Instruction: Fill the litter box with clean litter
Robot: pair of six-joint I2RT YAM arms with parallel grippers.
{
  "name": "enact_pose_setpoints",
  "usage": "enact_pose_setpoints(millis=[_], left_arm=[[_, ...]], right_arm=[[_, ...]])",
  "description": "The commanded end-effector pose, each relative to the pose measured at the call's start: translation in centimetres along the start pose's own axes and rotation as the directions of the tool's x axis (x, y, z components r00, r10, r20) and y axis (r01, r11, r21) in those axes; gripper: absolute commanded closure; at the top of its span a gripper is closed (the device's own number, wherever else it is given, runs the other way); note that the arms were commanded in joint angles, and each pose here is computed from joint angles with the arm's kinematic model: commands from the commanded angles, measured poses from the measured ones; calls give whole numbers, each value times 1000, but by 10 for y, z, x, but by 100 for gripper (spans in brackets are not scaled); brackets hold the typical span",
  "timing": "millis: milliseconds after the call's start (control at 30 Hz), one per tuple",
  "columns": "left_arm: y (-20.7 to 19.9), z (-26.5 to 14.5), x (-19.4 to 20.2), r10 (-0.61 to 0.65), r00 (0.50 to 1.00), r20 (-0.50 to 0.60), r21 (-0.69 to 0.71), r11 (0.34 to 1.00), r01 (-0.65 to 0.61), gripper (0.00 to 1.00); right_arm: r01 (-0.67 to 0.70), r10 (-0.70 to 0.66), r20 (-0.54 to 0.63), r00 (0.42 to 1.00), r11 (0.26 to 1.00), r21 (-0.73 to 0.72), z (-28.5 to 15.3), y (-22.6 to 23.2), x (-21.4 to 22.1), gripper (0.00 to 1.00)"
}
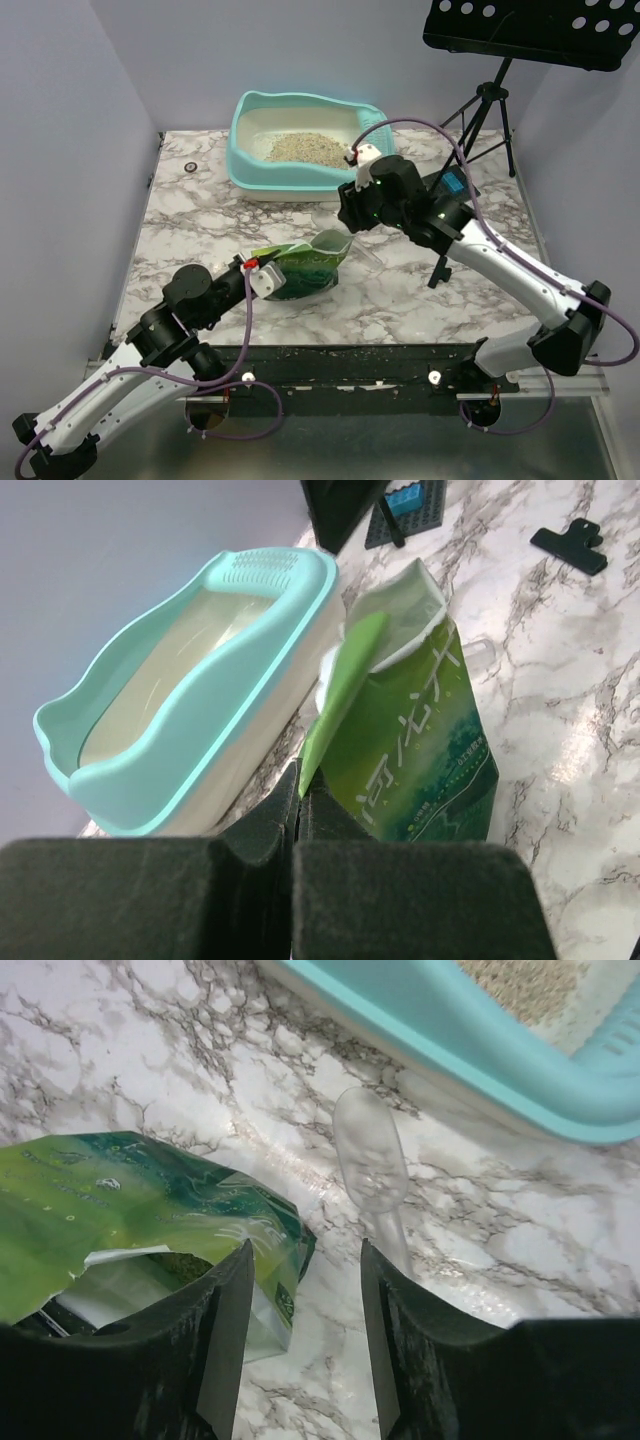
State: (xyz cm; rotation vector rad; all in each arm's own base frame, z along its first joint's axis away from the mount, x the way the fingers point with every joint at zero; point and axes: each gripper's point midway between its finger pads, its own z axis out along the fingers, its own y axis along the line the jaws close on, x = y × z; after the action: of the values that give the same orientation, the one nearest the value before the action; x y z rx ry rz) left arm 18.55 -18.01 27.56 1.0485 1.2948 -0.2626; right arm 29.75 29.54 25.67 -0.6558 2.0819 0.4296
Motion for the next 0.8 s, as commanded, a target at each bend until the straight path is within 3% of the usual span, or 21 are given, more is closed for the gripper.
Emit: enact_pose_setpoints(millis=[0, 33, 100, 133, 167, 400, 767], left_arm=[[3, -3, -29, -21, 991, 130, -2, 1000, 21, 100], [3, -3, -30, -22, 991, 132, -5, 1000, 23, 100], [4, -3, -29, -22, 992, 128, -13, 1000, 24, 100], [6, -3, -29, -20, 991, 129, -20, 1000, 23, 100], [6, -3, -29, -20, 991, 129, -23, 999, 23, 100], [8, 0, -28, -24, 992, 123, -32, 999, 28, 100], [8, 6, -30, -30, 993, 118, -21, 999, 33, 99]], right_arm=[[118, -118, 80, 990, 993, -1, -38, -10, -18, 46], [168, -166, 96, 981, 985, -21, -43, -8, -21, 53], [220, -208, 121, 971, 971, -94, -52, 5, -23, 75], [234, -219, 123, 968, 964, -127, -53, 11, -23, 91], [255, -238, 117, 964, 953, -163, -53, 17, -19, 100], [310, -308, 65, 949, 881, -358, -42, 58, 7, 100], [321, -349, 12, 937, 848, -422, -23, 70, 29, 100]])
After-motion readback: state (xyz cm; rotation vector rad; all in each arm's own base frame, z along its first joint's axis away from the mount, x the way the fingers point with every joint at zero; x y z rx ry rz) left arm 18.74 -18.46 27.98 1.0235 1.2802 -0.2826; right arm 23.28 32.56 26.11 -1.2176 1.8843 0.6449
